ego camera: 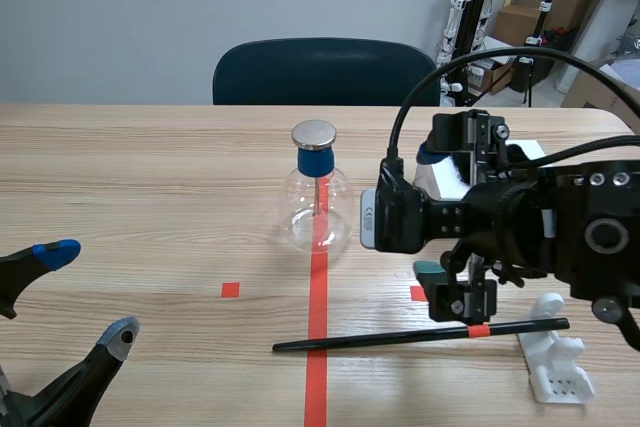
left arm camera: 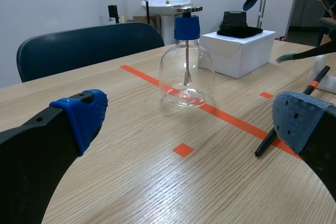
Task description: Do the electroscope experiment. put the rod down on the box
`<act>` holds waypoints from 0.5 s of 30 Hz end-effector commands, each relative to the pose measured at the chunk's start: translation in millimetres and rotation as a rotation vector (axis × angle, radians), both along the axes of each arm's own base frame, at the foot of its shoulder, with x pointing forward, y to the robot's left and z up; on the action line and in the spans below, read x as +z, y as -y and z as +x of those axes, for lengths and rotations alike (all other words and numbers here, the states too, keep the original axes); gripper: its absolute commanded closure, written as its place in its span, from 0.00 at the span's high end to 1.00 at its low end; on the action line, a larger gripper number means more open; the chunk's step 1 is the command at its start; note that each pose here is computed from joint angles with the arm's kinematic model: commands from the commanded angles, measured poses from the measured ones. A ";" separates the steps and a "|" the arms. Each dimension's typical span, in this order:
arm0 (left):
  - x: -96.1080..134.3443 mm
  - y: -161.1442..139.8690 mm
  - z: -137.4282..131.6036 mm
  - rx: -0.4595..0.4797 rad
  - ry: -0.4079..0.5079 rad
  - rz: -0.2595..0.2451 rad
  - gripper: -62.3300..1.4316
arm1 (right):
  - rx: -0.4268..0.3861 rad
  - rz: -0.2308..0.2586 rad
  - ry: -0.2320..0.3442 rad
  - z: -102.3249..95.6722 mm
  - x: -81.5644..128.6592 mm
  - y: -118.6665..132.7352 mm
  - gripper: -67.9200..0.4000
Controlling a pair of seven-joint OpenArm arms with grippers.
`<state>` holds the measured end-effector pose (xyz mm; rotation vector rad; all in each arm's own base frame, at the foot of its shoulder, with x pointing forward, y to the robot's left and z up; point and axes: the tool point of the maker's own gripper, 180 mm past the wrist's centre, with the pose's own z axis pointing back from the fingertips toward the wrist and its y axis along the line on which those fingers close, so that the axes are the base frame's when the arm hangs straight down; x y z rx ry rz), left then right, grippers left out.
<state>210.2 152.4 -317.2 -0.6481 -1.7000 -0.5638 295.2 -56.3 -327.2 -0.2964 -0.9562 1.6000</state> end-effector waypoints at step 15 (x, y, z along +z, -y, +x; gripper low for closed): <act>5.8 -2.6 1.4 0.005 0.020 -0.012 1.00 | 0.204 0.477 -0.235 -43.7 40.2 -27.4 0.99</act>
